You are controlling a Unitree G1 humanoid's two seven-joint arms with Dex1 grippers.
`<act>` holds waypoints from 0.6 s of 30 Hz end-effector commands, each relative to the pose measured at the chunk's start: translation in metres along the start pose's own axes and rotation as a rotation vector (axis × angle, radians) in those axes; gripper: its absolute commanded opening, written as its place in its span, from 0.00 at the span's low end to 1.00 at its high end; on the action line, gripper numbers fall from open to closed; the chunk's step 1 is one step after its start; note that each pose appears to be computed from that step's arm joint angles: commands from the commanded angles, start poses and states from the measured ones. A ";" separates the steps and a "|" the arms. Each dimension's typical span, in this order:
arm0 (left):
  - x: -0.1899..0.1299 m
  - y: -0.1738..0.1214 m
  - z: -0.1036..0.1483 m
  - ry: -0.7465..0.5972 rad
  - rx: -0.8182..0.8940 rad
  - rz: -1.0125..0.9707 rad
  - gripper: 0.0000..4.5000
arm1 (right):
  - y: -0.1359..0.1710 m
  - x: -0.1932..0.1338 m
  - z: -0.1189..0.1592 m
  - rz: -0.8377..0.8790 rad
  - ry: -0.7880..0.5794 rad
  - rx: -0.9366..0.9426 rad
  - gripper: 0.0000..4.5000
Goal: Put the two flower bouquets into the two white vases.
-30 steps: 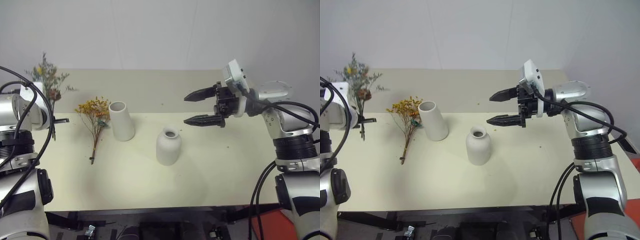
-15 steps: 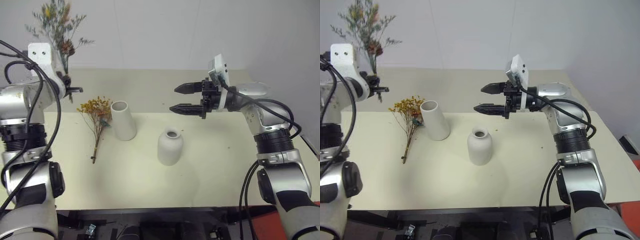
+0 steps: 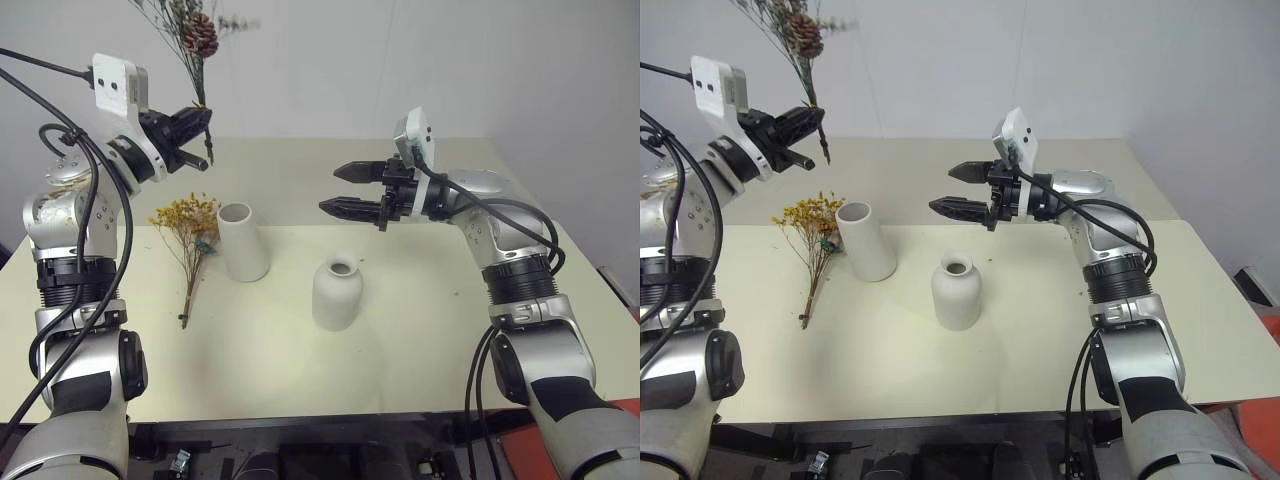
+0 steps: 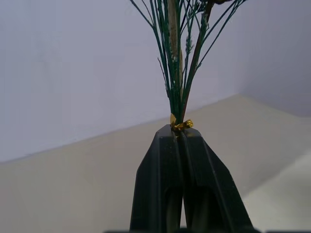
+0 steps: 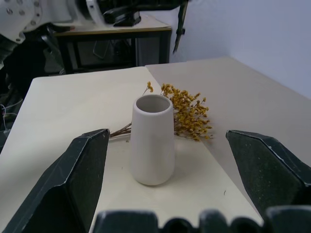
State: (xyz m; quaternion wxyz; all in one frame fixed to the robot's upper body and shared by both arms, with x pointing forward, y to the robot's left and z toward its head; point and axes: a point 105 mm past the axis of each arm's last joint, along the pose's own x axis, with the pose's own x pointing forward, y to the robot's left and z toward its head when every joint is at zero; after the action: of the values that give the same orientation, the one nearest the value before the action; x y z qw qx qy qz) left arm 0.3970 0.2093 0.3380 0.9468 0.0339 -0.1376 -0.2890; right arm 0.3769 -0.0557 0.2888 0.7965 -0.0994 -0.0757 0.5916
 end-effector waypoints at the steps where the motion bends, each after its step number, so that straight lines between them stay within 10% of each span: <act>1: -0.006 -0.013 0.018 -0.116 0.020 -0.131 0.01 | -0.001 0.001 0.020 -0.008 -0.052 -0.057 1.00; 18: -0.016 -0.019 -0.027 -0.024 -0.030 -0.258 0.01 | 0.003 0.004 0.016 -0.003 -0.047 -0.039 1.00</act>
State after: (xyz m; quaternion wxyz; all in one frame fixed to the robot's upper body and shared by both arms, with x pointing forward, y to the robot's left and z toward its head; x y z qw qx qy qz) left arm 0.3879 0.2022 0.2935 0.9067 0.0171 -0.1179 -0.4047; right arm 0.3768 -0.0488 0.2885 0.7969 -0.0936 -0.0796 0.5915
